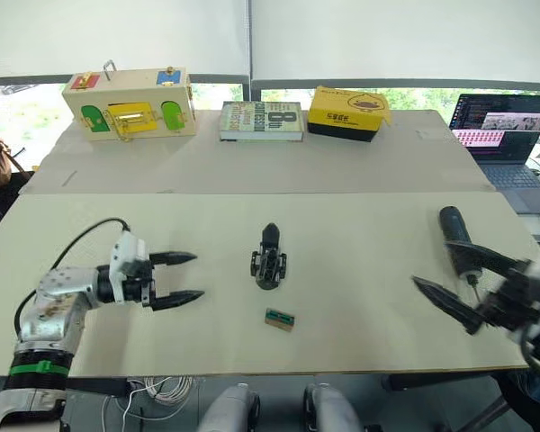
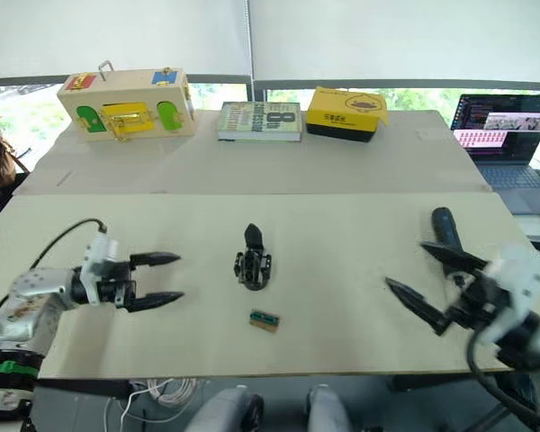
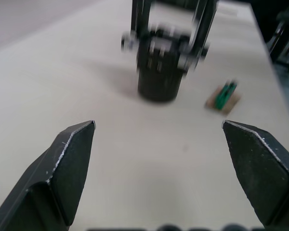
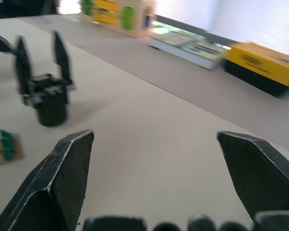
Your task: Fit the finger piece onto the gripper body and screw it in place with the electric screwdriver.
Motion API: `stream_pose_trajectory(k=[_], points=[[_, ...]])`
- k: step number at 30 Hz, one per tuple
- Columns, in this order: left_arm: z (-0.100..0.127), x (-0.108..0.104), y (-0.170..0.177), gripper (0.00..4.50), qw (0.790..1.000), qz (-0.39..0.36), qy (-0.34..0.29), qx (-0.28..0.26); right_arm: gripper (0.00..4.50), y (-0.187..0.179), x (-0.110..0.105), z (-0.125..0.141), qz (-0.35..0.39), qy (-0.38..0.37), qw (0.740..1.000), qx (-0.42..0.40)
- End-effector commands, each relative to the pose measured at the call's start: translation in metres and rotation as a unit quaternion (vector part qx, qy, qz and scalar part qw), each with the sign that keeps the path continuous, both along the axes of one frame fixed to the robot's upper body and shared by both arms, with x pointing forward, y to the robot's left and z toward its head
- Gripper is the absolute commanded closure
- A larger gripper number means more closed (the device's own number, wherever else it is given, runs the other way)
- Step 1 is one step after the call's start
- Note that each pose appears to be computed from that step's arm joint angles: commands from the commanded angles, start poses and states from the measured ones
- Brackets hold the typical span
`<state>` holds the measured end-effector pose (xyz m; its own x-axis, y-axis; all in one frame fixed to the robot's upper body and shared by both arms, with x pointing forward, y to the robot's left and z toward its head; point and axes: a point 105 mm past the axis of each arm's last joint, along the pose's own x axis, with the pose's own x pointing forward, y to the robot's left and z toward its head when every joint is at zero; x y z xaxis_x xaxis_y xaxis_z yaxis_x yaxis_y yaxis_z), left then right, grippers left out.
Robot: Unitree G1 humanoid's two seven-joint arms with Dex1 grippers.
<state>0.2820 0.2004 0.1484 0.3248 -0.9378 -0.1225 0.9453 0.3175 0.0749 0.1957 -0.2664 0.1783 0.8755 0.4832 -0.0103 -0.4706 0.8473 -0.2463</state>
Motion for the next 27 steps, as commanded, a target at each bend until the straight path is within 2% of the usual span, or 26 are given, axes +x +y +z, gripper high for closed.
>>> stream_pose_trajectory(k=[1, 4, 8, 13, 23, 27], points=[[0.034, -0.001, -0.011, 0.04, 0.999, -0.012, -0.022, -0.038, 0.00, -0.017, -0.021, 0.004, -0.067, -0.022, 0.998, 0.001], [0.048, -0.003, -0.022, 0.04, 0.998, -0.026, -0.024, -0.056, 0.00, -0.029, -0.030, -0.008, -0.117, -0.004, 0.993, 0.022], [0.060, -0.003, -0.035, 0.04, 0.997, -0.039, -0.031, -0.066, 0.00, -0.039, -0.016, -0.011, -0.164, 0.013, 0.986, 0.035], [0.072, -0.001, -0.043, 0.04, 0.995, -0.041, -0.041, -0.081, 0.00, -0.057, 0.024, -0.010, -0.209, 0.069, 0.975, 0.043], [0.082, -0.003, -0.051, 0.04, 0.993, -0.057, -0.055, -0.090, 0.00, -0.085, 0.114, -0.012, -0.228, 0.156, 0.961, 0.032], [0.088, -0.005, -0.053, 0.04, 0.991, -0.070, -0.065, -0.094, 0.00, -0.093, 0.133, -0.025, -0.233, 0.202, 0.951, 0.033]])
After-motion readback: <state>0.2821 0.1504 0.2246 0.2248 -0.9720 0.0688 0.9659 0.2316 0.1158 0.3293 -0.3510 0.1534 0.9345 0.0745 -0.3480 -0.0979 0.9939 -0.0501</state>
